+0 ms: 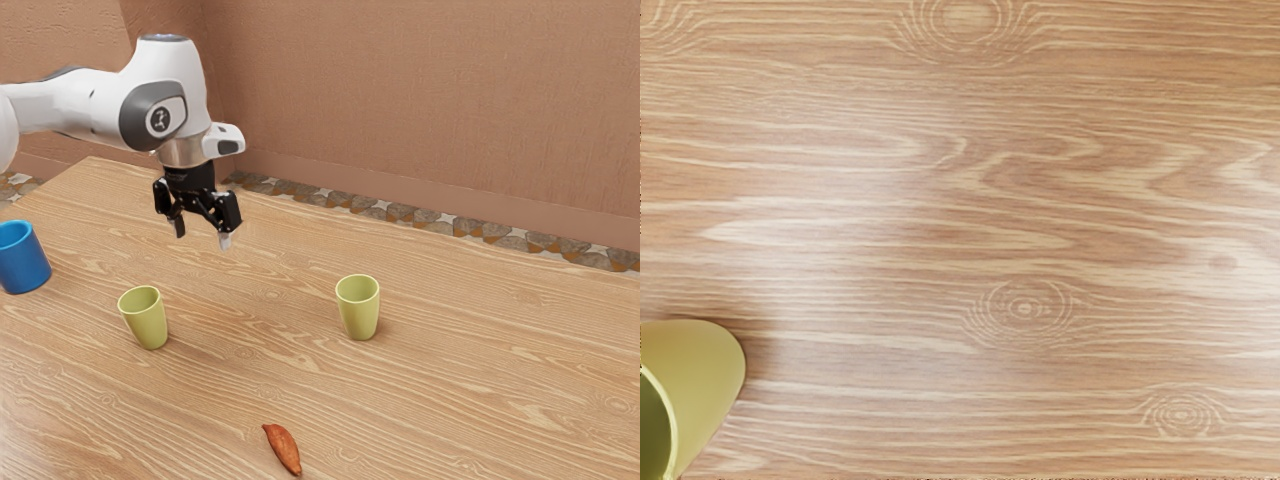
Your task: Place the left cup onto the right cup
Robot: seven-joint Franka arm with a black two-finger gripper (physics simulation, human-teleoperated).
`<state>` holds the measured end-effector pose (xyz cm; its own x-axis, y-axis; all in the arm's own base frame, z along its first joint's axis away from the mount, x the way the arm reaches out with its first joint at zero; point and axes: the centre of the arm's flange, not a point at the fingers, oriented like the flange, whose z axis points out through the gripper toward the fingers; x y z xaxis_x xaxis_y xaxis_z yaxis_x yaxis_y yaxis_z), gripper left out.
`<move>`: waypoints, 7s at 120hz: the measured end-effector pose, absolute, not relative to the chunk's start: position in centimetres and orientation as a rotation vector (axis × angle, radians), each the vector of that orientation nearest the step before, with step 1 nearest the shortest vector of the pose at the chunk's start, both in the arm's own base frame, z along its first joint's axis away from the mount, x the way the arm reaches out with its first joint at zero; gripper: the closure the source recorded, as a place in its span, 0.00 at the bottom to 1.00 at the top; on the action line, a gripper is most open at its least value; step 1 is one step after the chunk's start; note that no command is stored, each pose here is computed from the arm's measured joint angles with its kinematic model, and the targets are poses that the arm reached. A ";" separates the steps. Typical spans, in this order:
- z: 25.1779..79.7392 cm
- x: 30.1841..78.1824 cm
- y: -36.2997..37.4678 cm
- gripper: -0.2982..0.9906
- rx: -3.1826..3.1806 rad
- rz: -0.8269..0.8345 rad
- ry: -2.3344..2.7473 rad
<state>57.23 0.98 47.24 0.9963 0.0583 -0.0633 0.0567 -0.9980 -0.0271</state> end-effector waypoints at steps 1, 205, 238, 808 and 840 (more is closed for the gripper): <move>47.2 57.2 1.0 0.23 -3.114 0.099 -0.091; 36.3 54.0 10.0 0.26 -3.096 0.246 -0.338; 35.2 54.1 10.6 0.27 -3.092 0.261 -0.351; 46.5 64.4 -21.8 0.84 -3.015 -0.060 0.478; 45.5 64.6 -22.0 0.84 -3.012 -0.042 0.473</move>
<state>64.62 -22.03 45.54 0.9516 -0.3071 0.0127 -0.3045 -0.9477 -0.0954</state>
